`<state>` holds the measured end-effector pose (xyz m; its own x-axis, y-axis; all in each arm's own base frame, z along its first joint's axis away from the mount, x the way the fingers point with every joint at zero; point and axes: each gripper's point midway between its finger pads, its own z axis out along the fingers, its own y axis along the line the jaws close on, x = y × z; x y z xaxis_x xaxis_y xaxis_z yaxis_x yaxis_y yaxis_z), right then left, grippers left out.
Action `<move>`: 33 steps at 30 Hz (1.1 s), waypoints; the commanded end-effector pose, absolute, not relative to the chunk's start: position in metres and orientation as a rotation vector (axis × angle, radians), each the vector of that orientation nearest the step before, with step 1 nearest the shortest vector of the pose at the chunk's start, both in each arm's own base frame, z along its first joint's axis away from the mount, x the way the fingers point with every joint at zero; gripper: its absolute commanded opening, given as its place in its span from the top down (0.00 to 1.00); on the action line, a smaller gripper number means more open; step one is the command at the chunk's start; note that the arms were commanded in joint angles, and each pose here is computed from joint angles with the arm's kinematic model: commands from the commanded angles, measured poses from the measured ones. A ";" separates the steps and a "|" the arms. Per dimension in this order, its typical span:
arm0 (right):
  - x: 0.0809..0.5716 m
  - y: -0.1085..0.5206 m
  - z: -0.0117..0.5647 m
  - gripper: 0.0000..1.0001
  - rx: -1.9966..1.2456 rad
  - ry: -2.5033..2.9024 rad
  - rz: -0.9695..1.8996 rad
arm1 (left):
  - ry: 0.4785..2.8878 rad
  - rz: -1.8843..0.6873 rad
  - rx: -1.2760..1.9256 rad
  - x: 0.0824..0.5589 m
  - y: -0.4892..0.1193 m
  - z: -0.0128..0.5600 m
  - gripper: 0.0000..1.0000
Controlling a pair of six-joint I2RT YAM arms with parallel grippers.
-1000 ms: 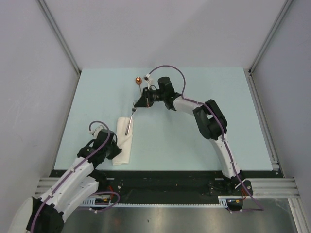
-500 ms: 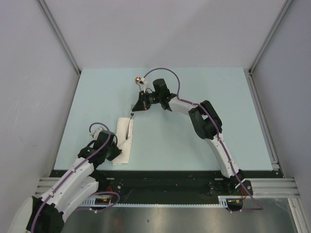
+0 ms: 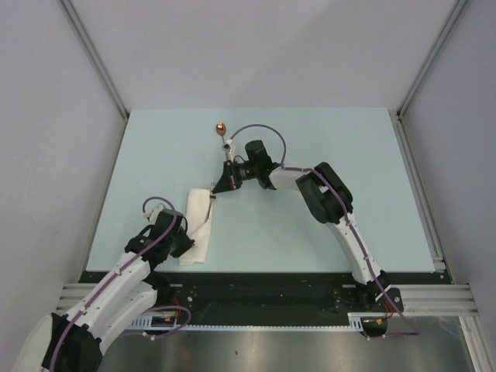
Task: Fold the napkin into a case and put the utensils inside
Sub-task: Stuff the fork at the center of the board.
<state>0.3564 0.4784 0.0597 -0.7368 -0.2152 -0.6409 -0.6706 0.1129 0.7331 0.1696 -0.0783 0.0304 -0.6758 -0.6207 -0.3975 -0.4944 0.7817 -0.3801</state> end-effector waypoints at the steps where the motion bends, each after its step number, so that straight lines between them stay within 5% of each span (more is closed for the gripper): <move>1: 0.347 0.486 0.108 1.00 -0.919 1.862 1.705 | 2.429 -0.355 -0.873 0.173 -0.080 0.032 1.00; 33: 0.296 0.501 0.089 1.00 -0.938 1.901 1.808 | 2.408 -0.353 -0.869 0.175 -0.078 0.036 1.00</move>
<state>0.3060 0.4974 0.0768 -0.7283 -0.2307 -0.6453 -0.6689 0.0344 0.7426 0.1704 -0.0785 0.0321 -0.6715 -0.6224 -0.4021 -0.4911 0.7802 -0.3875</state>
